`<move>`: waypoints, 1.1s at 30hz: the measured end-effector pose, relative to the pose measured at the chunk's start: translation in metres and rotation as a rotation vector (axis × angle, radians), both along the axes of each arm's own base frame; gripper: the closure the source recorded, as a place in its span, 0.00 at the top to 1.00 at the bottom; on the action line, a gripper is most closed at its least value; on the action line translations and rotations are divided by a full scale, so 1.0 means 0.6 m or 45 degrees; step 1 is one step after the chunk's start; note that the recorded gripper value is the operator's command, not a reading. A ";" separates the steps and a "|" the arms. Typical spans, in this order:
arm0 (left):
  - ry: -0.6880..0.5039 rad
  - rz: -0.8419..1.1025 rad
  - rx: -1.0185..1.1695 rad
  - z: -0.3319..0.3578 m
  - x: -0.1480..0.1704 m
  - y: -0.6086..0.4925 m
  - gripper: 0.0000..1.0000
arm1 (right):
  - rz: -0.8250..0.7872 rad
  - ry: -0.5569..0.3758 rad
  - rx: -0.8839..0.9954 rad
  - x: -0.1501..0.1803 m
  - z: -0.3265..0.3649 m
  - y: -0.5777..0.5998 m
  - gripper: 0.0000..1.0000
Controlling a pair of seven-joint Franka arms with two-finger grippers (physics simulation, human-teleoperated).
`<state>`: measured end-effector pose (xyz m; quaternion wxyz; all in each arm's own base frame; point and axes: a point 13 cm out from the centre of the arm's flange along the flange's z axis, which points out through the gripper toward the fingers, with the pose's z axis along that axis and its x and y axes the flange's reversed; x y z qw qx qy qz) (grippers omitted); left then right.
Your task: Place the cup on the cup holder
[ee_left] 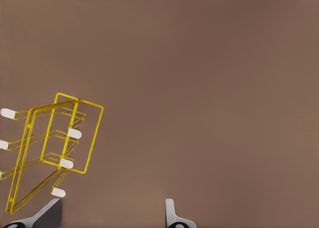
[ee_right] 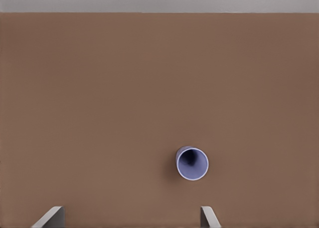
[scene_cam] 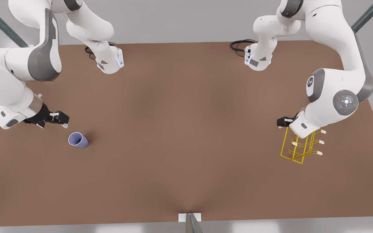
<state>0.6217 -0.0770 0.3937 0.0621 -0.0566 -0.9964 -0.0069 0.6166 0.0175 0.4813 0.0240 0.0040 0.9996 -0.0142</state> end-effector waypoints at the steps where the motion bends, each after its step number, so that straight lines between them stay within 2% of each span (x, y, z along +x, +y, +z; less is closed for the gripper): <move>1: -0.013 -0.001 0.005 0.001 0.004 0.000 1.00 | 0.016 0.005 -0.001 -0.003 0.001 0.016 1.00; 3: -0.028 -0.004 0.009 0.001 0.008 -0.005 1.00 | 0.044 0.027 -0.001 -0.009 -0.007 0.043 1.00; 6: -0.019 0.007 0.022 -0.009 0.007 0.006 1.00 | 0.024 0.124 0.002 -0.013 -0.060 0.034 1.00; 10: 0.061 -0.093 0.047 -0.033 -0.024 -0.072 1.00 | 0.003 0.212 0.008 -0.009 -0.118 0.023 1.00; 14: 0.135 -0.150 0.062 -0.030 -0.063 -0.123 1.00 | 0.007 0.313 0.003 -0.037 -0.218 0.030 1.00; 18: 0.138 -0.146 0.067 -0.008 -0.068 -0.136 1.00 | -0.033 0.363 0.003 -0.052 -0.338 0.004 1.00; 21: 0.133 -0.131 0.065 -0.016 -0.055 -0.140 1.00 | -0.055 0.319 -0.005 -0.067 -0.398 0.007 1.00; 26: 0.099 -0.108 0.062 -0.006 -0.042 -0.140 1.00 | -0.060 0.191 -0.067 -0.039 -0.425 -0.003 1.00; 33: 0.135 -0.071 0.076 -0.063 -0.035 -0.150 1.00 | -0.100 0.129 -0.078 -0.041 -0.471 0.008 1.00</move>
